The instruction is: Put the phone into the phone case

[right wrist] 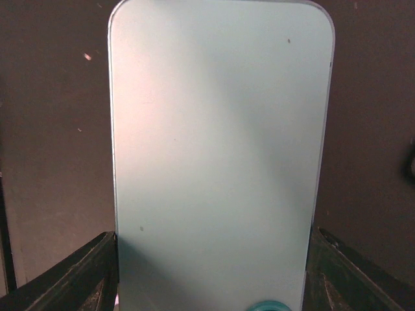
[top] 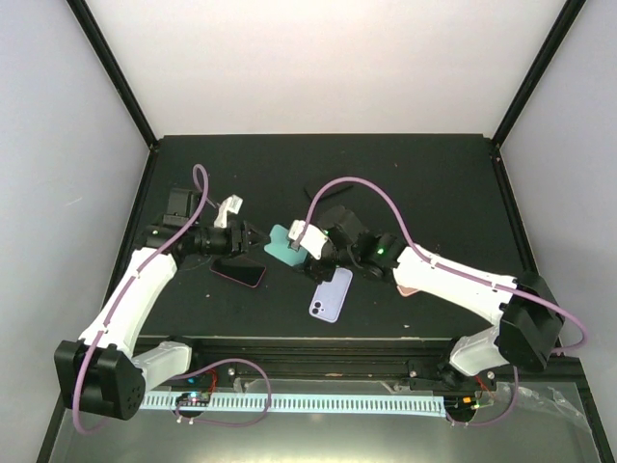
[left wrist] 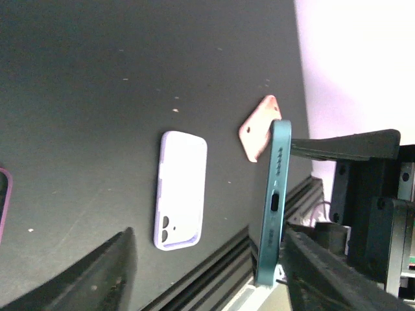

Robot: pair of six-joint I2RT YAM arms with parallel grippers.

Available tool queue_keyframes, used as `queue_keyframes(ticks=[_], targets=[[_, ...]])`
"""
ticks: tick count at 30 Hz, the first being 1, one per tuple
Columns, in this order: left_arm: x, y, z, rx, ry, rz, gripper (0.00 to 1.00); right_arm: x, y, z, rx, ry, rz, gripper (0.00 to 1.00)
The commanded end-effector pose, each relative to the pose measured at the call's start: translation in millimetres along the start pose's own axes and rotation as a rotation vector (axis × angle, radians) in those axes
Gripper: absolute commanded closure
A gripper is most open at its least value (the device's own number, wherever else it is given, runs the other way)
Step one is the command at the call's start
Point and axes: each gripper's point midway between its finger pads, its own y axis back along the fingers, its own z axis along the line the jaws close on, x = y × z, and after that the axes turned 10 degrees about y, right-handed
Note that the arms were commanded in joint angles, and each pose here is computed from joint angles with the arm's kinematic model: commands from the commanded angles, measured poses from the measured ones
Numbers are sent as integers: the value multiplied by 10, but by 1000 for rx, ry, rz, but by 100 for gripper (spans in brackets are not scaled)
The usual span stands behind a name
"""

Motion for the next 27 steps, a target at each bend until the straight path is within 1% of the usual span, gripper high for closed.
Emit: queue_keyframes(ticks=[1,3,6,8,10,12,14,17,19,21,25,27], targets=[[100,2,-208,145,-21,64,43,-324,62,-2,29,85,-101,43],[122,-3,-207,157,-15,69,46,-318,44,27,26,95,-89,43],[137,-8,-195,160,-15,69,57,-311,19,56,23,103,-78,43],[141,-10,-189,160,-17,67,67,-292,2,71,19,107,-66,43],[143,-23,-168,158,-11,67,81,-291,3,85,20,110,-58,43],[150,-37,-147,158,0,69,89,-297,10,90,25,112,-57,42],[164,-44,-131,159,9,69,91,-296,19,96,31,109,-55,39],[179,-32,-137,164,8,64,93,-291,40,92,51,101,-46,29],[183,-18,-151,170,9,56,95,-288,64,85,65,98,-42,25],[185,-10,-161,175,15,51,96,-294,98,85,78,102,-41,19],[203,2,-178,184,20,50,98,-274,153,88,98,109,-25,17],[212,15,-185,187,17,44,99,-260,181,88,103,102,-20,12]])
